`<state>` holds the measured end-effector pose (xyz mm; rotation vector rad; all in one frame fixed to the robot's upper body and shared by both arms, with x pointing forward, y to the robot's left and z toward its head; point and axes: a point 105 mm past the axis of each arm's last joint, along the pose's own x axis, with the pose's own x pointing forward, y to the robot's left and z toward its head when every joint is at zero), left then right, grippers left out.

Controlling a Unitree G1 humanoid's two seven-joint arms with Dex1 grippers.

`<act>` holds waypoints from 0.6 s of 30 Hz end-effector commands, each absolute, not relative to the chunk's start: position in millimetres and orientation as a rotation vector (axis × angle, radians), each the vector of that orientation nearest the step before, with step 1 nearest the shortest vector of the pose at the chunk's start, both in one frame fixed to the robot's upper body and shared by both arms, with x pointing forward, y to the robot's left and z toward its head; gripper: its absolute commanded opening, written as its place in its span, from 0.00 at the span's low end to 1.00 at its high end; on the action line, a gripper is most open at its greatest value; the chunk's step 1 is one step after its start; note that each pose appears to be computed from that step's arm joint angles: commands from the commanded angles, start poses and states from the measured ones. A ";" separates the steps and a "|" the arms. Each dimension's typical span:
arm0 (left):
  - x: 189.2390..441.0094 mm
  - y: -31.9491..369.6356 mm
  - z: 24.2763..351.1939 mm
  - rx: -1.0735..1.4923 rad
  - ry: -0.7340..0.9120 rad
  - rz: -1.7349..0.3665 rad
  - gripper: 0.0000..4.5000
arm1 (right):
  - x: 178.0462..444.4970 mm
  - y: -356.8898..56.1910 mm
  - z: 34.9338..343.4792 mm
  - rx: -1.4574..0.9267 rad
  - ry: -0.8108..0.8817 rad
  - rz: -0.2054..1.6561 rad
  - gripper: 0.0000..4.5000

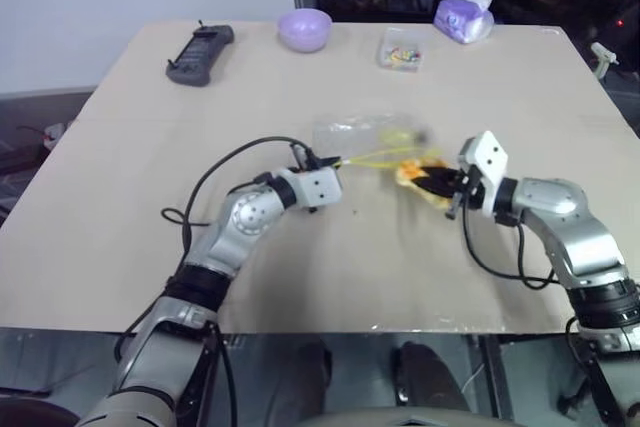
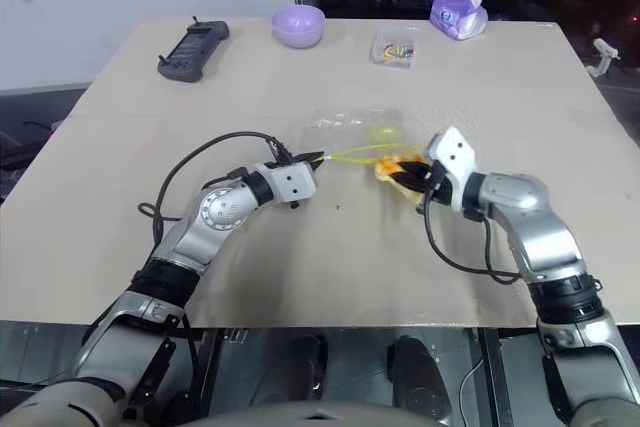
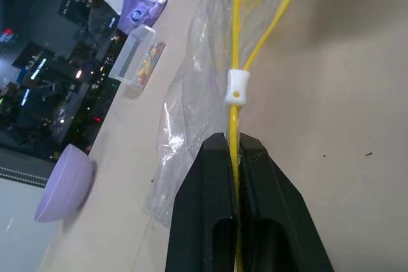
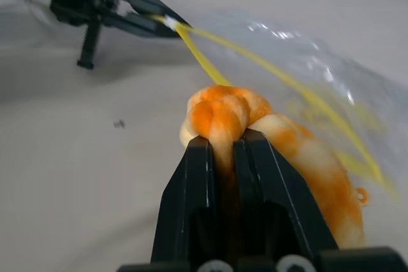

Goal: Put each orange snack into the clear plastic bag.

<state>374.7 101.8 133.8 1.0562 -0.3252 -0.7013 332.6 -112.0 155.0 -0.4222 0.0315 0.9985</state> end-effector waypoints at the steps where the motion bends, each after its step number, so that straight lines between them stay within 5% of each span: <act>1: 369.1 90.4 149.9 1.061 -0.410 -0.714 0.00 | 336.5 -104.2 162.3 -0.452 -0.009 1.024 0.00; 18: 351.9 72.3 152.4 1.051 -0.498 -0.809 0.00 | 361.6 -86.7 163.7 -0.417 -0.035 1.000 0.00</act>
